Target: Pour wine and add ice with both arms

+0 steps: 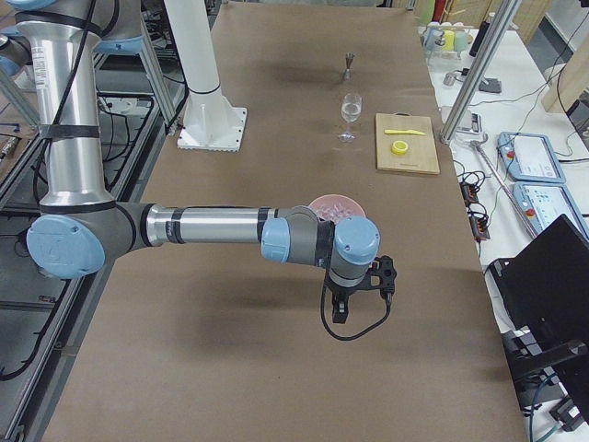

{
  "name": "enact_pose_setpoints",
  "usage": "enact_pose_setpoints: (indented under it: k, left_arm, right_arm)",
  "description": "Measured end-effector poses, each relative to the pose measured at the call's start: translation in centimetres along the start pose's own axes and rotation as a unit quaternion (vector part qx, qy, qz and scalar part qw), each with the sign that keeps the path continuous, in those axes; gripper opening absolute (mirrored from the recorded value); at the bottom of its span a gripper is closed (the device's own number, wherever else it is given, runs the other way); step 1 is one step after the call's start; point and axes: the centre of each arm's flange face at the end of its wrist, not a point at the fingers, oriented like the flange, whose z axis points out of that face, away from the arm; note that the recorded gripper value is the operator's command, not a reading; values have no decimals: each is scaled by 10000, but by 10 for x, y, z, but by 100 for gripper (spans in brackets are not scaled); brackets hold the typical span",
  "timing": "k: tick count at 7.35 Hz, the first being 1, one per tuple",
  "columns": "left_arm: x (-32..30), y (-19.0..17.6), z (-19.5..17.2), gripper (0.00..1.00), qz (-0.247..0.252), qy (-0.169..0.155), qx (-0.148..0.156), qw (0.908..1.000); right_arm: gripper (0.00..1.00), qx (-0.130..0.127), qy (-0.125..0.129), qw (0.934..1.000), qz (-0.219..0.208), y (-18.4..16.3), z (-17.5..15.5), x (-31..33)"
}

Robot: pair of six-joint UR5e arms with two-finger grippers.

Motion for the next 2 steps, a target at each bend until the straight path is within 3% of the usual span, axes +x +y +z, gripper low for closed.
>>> enact_pose_setpoints:
  k: [2]
  left_arm:
    - [0,0,0,98,-4,2,2,10000]
  right_arm:
    - [100,6,-1,10000,3,1,0,1]
